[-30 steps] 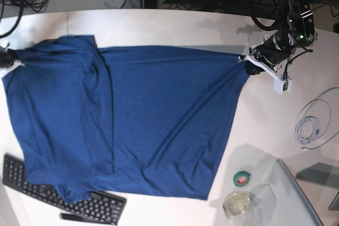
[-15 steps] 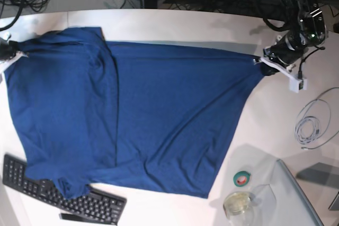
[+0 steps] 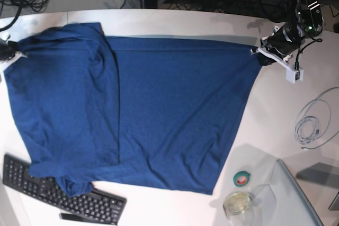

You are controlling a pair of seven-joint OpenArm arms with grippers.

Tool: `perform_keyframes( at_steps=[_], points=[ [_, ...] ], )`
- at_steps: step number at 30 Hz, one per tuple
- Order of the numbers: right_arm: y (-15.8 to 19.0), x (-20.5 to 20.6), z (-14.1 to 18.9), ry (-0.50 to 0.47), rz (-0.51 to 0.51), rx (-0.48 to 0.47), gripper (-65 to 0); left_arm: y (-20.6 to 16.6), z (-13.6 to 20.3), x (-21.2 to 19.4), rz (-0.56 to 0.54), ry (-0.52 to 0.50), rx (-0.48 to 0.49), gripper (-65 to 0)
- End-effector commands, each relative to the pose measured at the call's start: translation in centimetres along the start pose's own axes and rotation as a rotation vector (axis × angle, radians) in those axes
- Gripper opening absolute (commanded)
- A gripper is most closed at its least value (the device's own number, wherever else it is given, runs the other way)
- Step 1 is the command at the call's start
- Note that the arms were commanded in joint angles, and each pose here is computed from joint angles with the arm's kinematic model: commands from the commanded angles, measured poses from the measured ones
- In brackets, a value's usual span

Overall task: Layout the t-shirt on the table in an organized manner, then fold the t-shirt properly
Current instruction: 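Lower the stretched shirt onto the table and open both grippers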

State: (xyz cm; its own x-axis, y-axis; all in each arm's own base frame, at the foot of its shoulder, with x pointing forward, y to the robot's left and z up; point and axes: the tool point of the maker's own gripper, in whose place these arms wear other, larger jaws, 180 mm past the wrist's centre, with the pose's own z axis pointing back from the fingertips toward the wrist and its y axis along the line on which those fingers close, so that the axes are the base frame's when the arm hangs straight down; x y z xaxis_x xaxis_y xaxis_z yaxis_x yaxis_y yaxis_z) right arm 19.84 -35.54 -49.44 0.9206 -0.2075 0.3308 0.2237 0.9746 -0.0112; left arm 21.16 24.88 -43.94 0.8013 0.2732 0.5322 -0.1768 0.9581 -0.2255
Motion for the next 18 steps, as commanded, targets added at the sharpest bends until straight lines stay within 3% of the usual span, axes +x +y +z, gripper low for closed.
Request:
perform_keyframes(
  at_steps=[1,18],
  points=[
    [-1.3,1.6,0.8,-0.039,0.004,-0.029,-65.0,0.3,0.5,1.4,-0.016,-0.042,0.006,-65.0],
    [-1.5,0.8,0.7,-0.021,0.005,-0.032,-65.0,1.0,0.7,0.0,-0.006,-0.012,0.019,-65.0]
  ],
)
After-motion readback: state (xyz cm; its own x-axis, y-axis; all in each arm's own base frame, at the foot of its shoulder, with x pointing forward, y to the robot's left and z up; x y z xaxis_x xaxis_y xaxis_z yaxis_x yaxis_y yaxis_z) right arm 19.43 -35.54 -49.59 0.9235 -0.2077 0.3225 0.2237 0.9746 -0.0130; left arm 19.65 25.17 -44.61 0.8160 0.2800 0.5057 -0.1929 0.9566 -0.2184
